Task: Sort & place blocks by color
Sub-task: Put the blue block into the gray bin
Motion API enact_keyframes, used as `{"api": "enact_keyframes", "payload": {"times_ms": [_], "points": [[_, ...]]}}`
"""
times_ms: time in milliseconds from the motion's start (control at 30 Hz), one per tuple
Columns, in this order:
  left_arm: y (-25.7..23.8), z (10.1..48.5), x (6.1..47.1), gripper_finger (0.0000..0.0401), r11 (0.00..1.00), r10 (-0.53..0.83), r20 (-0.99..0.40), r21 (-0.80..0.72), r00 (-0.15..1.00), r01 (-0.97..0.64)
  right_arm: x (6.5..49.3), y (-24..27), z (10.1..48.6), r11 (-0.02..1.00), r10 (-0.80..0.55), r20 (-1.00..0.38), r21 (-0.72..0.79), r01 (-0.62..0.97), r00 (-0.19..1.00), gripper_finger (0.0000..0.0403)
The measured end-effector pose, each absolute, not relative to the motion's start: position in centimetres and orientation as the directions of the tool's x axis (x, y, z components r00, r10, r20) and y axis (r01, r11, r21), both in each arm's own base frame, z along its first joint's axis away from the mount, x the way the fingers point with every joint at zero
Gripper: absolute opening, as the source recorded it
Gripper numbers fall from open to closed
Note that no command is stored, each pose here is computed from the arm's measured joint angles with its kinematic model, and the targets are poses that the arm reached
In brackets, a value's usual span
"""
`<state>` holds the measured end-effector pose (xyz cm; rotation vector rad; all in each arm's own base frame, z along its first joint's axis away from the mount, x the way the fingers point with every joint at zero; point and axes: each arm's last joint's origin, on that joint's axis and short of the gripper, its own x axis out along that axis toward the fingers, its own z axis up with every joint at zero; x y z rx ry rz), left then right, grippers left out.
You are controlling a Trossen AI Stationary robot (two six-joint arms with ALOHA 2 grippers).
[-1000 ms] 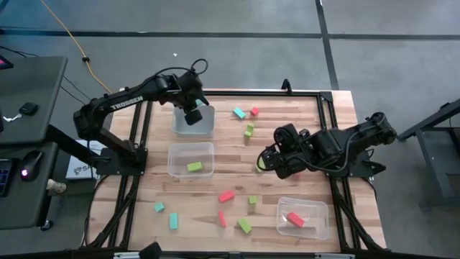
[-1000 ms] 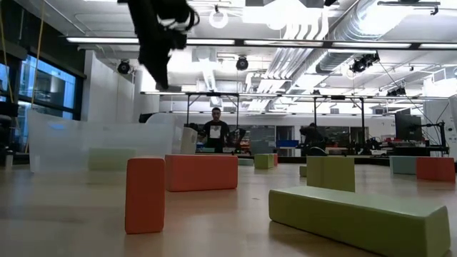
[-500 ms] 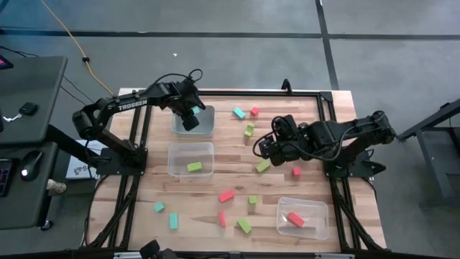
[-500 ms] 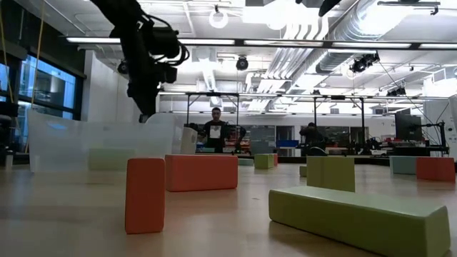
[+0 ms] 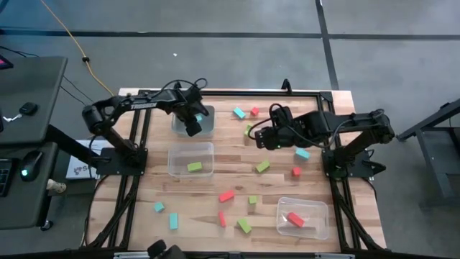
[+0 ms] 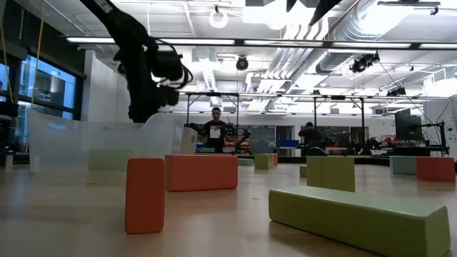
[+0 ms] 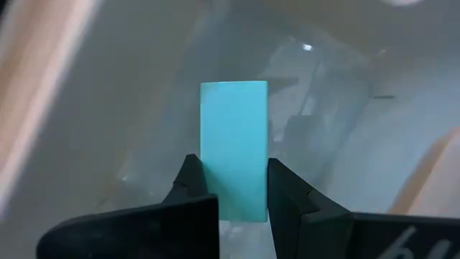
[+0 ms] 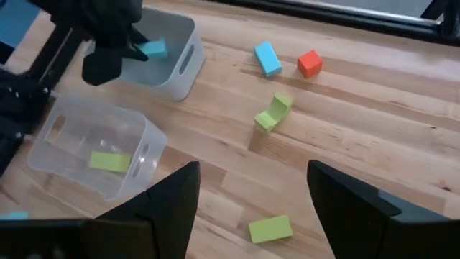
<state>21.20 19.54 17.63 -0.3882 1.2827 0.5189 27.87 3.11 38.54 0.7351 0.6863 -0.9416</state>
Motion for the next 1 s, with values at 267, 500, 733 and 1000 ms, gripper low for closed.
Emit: {"api": "enact_keyframes", "payload": {"times_ms": [267,500,733,1000], "points": [[20.0,15.0,21.7,0.0032,0.833,0.09,-0.986,-0.001,0.138,-0.553,27.9,2.3,38.5,0.374,-0.462,-0.787,0.245,0.894,0.409,0.0248],[20.1,14.8,21.9,0.0032,0.835,0.093,-0.986,0.0,0.141,-0.55,27.9,2.3,38.5,0.368,-0.464,-0.786,0.247,0.896,0.407,0.0248],[20.1,14.8,21.9,0.005,0.834,0.097,-0.986,0.006,0.137,-0.551,27.9,2.3,38.5,0.367,-0.46,-0.789,0.249,0.896,0.408,0.0248],[20.1,14.7,21.8,0.0127,0.834,0.096,-0.987,0.008,0.132,-0.551,27.8,2.6,38.3,0.382,-0.353,-0.846,0.26,0.887,0.4,0.0248]]}}
